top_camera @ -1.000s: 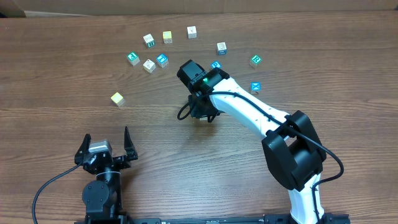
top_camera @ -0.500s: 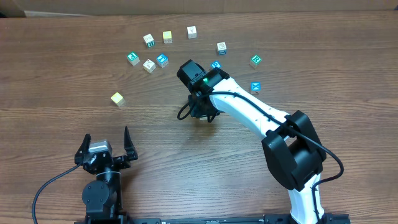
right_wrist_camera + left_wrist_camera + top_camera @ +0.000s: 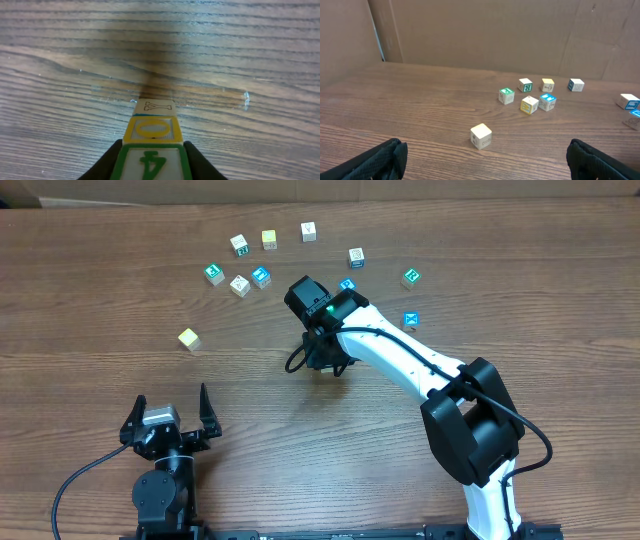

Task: Form a tower
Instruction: 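Raise the right gripper off the stack and swing it right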

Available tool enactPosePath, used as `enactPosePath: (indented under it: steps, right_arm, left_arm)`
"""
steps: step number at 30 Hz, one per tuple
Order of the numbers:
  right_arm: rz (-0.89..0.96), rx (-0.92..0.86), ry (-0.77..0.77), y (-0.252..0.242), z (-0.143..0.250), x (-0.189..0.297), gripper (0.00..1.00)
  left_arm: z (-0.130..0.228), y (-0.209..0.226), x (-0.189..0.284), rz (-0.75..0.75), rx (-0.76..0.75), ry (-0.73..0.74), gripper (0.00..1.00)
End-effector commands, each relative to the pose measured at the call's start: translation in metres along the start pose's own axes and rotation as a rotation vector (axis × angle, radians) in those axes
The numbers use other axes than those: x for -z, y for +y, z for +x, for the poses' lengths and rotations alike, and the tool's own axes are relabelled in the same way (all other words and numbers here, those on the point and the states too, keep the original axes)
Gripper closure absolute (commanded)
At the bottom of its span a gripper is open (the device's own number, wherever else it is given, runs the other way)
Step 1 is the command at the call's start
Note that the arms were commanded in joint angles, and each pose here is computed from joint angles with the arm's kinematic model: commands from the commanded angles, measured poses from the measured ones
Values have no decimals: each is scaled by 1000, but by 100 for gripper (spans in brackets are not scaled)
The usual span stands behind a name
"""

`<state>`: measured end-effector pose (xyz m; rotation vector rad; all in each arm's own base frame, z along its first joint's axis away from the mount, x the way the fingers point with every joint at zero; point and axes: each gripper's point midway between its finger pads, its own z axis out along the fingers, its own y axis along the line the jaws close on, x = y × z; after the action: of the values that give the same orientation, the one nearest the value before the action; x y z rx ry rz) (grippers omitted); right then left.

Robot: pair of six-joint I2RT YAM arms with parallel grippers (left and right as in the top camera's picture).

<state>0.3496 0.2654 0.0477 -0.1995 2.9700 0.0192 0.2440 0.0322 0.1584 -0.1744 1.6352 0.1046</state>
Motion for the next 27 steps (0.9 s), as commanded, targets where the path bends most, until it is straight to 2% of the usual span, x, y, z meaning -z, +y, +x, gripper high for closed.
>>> enactPosePath:
  steps: [1,5,11,17,27]
  right_arm:
    - [-4,2,-21,0,-1,8,58]
    - [-4,2,-20,0,-1,8,45]
    - [-4,2,-21,0,-1,8,20]
    - [-26,3,-57,6,-14,24,12]
    - [-62,-37,-202,-8,-67,130,2]
  left_arm:
    - [0,-2,0,11,-18,-7,0]
    - [-1,-2,0,11,-18,-8,0]
    - [0,-2,0,11,-18,-7,0]
    - [0,-2,0,11,-18,-7,0]
    - [-1,-2,0,11,-18,-8,0]
